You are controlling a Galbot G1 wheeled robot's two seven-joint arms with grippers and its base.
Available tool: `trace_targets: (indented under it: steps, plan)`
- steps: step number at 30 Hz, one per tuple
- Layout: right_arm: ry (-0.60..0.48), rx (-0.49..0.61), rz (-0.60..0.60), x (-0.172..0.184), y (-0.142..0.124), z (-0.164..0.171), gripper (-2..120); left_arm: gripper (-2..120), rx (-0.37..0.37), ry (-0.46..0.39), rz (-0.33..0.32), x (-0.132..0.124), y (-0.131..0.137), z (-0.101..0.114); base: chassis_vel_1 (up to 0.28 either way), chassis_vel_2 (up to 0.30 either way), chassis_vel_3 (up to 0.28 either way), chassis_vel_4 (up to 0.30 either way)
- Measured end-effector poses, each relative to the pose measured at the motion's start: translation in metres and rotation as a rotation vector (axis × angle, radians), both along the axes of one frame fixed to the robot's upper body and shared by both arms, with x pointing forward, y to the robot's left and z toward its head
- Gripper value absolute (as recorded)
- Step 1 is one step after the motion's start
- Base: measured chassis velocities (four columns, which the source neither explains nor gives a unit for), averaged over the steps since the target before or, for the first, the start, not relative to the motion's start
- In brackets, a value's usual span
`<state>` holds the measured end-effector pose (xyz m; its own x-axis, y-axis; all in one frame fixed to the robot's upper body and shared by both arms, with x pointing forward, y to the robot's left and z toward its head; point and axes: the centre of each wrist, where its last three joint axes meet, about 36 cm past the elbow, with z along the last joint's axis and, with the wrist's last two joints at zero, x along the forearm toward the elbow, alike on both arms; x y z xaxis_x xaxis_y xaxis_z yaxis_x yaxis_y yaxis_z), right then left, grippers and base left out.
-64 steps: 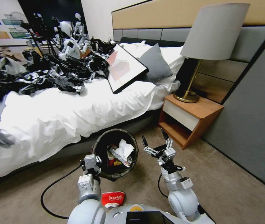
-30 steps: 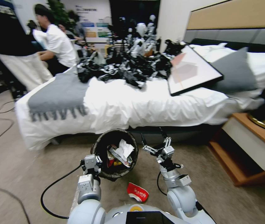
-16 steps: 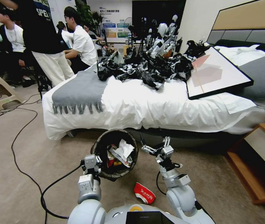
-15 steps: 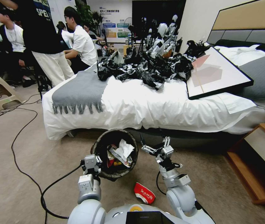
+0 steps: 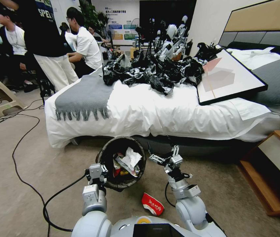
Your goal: Pick up the trash bin, then pick up the garbage from the floor and place it into the trash bin.
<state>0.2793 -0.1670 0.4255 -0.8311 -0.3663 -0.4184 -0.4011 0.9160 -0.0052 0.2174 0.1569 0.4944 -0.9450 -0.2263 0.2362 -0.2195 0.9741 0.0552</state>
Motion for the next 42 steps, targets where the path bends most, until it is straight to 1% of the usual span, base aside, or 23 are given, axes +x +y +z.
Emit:
trace_targets:
  steps: [5, 11, 23, 28, 31, 33, 34, 35, 37, 38, 41, 42]
  plan:
    - [-0.001, 0.000, 0.001, 0.000, 0.000, -0.002, 100, 0, 0.000, 0.000, 0.000, 0.000, 0.000, 0.000, 0.202, -0.206, -0.196, 0.193]
    - [-0.007, 0.004, 0.000, 0.001, 0.000, -0.003, 100, 0, 0.000, 0.000, 0.000, 0.000, 0.000, 0.000, 0.098, -0.137, -0.119, 0.114]
    - [-0.031, 0.009, -0.003, 0.006, 0.000, -0.001, 100, 0, 0.000, 0.000, 0.000, 0.000, 0.000, 0.000, -0.015, 0.011, 0.010, -0.012]
    - [-0.053, -0.006, -0.015, 0.011, -0.003, -0.001, 100, 0, 0.000, 0.000, 0.000, 0.000, 0.000, 0.000, 0.000, 0.000, 0.000, 0.000]
    - [-0.034, -0.033, -0.029, 0.014, -0.006, -0.002, 100, 0, 0.000, 0.000, 0.000, 0.000, 0.000, 0.000, 0.000, 0.000, 0.000, 0.000]
    - [0.030, -0.066, -0.065, 0.019, -0.010, -0.003, 100, 0, 0.000, 0.000, 0.000, 0.000, 0.000, 0.000, 0.000, 0.000, 0.000, 0.000]
    - [0.030, -0.066, -0.065, 0.019, -0.010, -0.003, 100, 0, 0.000, 0.000, 0.000, 0.000, 0.000, 0.000, 0.000, 0.000, 0.000, 0.000]
    - [0.055, -0.079, -0.074, 0.021, -0.012, -0.005, 100, 0, 0.000, 0.000, 0.000, 0.000, 0.000, 0.000, 0.000, 0.000, 0.000, 0.000]
    - [0.126, -0.119, -0.083, 0.027, -0.018, -0.013, 100, 0, 0.000, 0.000, 0.000, 0.000, 0.000, 0.000, 0.000, 0.000, 0.000, 0.000]
    - [0.126, -0.119, -0.083, 0.027, -0.018, -0.013, 100, 0, 0.000, 0.000, 0.000, 0.000, 0.000, 0.000, 0.000, 0.000, 0.000, 0.000]
    - [0.231, -0.181, -0.084, 0.033, -0.026, -0.027, 100, 0, 0.000, 0.000, 0.000, 0.000, 0.000, 0.000, 0.000, 0.000, 0.000, 0.000]
    - [0.231, -0.181, -0.084, 0.033, -0.026, -0.027, 100, 0, 0.000, 0.000, 0.000, 0.000, 0.000, 0.000, 0.000, 0.000, 0.000, 0.000]
